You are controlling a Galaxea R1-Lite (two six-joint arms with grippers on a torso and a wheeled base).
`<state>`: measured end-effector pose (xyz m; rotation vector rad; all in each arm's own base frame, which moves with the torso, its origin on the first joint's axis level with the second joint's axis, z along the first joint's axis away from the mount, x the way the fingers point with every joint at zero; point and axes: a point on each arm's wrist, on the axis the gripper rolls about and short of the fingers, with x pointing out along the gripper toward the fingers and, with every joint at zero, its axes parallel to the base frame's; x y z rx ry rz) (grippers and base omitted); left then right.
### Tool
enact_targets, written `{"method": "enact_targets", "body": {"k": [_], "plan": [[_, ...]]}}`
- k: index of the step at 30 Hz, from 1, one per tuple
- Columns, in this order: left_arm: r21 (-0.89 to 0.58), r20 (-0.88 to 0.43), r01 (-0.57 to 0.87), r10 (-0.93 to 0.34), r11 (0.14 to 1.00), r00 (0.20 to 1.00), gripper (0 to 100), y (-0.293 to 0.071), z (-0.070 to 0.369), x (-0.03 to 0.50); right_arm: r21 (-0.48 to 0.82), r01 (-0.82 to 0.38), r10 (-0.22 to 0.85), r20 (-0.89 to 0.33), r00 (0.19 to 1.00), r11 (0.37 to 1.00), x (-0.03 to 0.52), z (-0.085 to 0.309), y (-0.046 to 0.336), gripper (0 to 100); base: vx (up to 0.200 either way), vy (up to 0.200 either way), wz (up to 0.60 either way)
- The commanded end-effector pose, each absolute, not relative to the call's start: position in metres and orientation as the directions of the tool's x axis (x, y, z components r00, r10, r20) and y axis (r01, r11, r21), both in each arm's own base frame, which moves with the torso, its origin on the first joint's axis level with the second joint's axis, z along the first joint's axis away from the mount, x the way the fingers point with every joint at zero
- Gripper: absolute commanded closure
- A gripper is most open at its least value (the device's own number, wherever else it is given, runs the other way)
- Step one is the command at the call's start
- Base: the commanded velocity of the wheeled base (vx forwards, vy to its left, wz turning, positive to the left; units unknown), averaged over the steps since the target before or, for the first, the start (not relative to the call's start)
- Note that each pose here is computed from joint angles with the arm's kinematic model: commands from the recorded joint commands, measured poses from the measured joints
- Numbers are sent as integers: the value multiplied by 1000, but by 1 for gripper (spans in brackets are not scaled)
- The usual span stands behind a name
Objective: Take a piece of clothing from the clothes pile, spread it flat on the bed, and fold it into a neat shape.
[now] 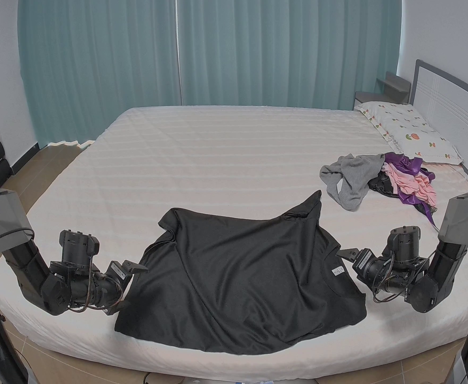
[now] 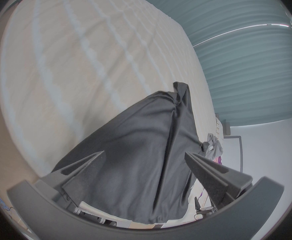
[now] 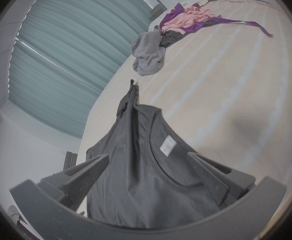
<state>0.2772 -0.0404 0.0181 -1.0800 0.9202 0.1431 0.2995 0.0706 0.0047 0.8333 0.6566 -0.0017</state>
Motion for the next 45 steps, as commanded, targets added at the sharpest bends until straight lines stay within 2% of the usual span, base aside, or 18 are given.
{"method": "enact_targets", "body": {"k": [1, 15, 22, 35, 42, 45], "plan": [[-690, -708, -522, -319, 501, 631, 0, -39, 20, 268, 683, 256, 254, -552, 794, 684, 289, 7, 71, 0, 0, 0, 0], [-697, -701, -517, -323, 497, 636, 0, -40, 23, 267, 682, 253, 259, -555, 791, 686, 285, 8, 72, 0, 0, 0, 0], [-704, -692, -507, -323, 497, 646, 0, -40, 28, 266, 684, 251, 259, -551, 793, 685, 285, 9, 72, 0, 0, -200, 0], [-649, -728, -486, -292, 585, 620, 0, -35, 25, 244, 690, 228, 268, -532, 804, 687, 281, 9, 74, 0, 0, -31, 0], [-646, -732, -493, -289, 583, 617, 0, -34, 23, 244, 686, 221, 279, -538, 795, 693, 278, 8, 79, 0, 0, 0, 0], [-644, -734, -496, -288, 583, 615, 0, -34, 23, 244, 684, 222, 279, -541, 794, 694, 278, 7, 79, 0, -200, 0, 0]]}}
